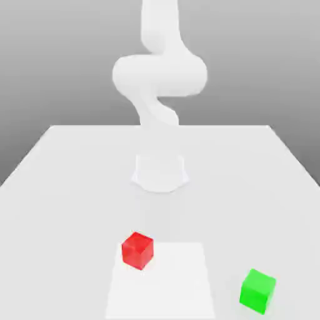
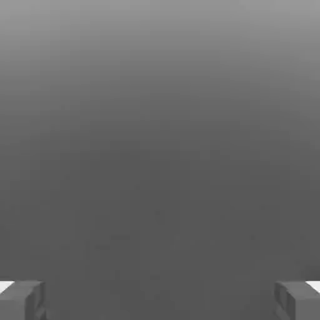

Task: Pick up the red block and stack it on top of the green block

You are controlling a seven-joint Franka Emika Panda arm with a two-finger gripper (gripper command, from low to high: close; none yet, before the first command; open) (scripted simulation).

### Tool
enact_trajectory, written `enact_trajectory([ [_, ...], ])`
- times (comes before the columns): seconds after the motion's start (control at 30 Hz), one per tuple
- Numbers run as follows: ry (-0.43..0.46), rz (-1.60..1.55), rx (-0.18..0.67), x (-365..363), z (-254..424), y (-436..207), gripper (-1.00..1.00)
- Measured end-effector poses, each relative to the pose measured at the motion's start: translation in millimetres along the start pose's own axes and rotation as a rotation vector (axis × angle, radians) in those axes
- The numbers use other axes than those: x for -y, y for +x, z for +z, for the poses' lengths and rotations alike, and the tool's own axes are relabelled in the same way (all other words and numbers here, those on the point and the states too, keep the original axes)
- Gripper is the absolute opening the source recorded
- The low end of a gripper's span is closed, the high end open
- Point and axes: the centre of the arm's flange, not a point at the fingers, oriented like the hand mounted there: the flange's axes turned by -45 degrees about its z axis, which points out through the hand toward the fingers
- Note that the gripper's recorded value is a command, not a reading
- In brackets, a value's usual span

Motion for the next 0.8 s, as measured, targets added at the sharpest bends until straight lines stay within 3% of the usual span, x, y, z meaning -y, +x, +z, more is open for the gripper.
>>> enact_trajectory([
  [0.3,-0.093,0.205,0.329,-28,204,-106,0.0],
  [0.57,-0.185,0.428,0.653,-55,318,-284,0.0],
  [0.8,-0.2,0.461,0.699,-59,367,-346,0.0],
])
